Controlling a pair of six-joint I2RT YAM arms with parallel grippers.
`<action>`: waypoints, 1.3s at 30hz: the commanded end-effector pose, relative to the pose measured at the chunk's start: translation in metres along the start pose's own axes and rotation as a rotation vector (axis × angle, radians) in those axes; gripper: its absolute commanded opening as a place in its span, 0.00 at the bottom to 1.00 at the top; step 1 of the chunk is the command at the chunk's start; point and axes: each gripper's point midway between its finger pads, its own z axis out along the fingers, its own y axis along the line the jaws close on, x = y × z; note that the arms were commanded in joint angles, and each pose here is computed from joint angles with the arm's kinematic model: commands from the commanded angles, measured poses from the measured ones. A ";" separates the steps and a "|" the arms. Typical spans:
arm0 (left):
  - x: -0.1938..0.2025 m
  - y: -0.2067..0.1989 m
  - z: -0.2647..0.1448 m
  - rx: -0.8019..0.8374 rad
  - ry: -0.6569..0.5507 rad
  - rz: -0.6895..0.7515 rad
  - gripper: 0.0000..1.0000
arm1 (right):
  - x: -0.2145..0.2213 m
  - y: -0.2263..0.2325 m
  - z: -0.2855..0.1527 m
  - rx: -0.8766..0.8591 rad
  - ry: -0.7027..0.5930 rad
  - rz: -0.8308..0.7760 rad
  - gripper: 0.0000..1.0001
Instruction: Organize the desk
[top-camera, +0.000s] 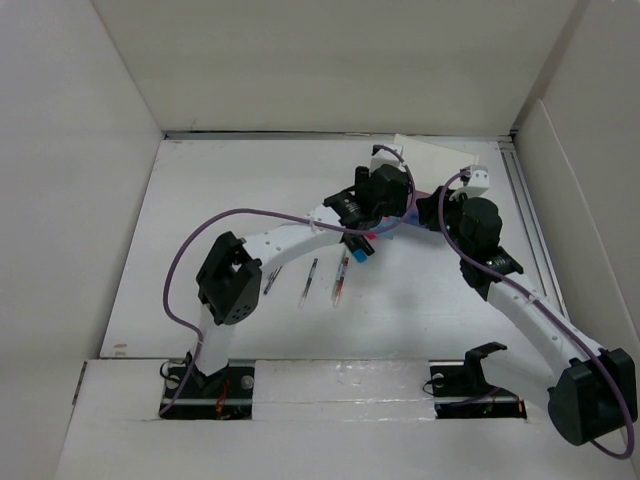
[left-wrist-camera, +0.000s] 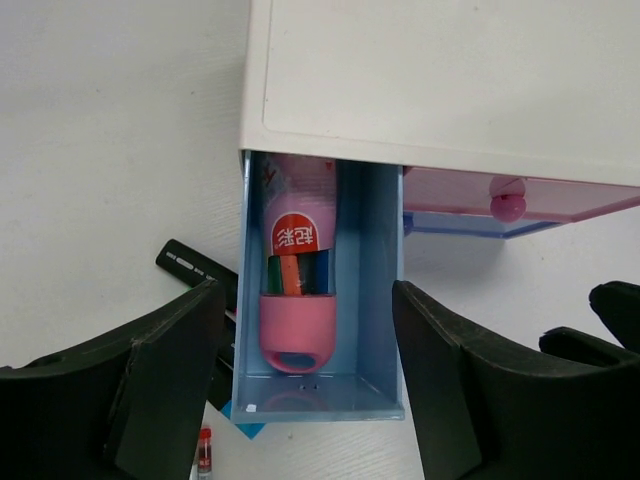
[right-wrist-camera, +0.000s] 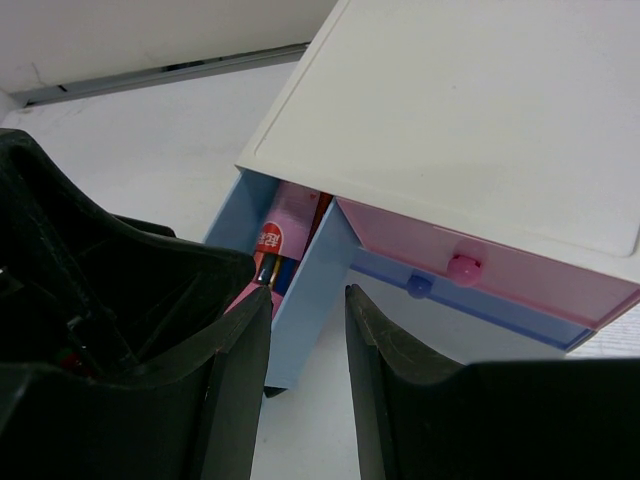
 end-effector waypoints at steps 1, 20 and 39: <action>-0.057 -0.013 -0.036 0.073 -0.115 -0.045 0.64 | -0.022 0.008 0.001 -0.031 -0.063 0.007 0.41; 0.029 0.036 -0.112 0.211 -0.042 -0.157 0.00 | -0.017 0.013 0.006 -0.056 -0.043 0.002 0.00; 0.071 -0.019 -0.039 0.201 0.013 -0.144 0.00 | -0.017 0.013 0.005 -0.058 -0.043 -0.001 0.00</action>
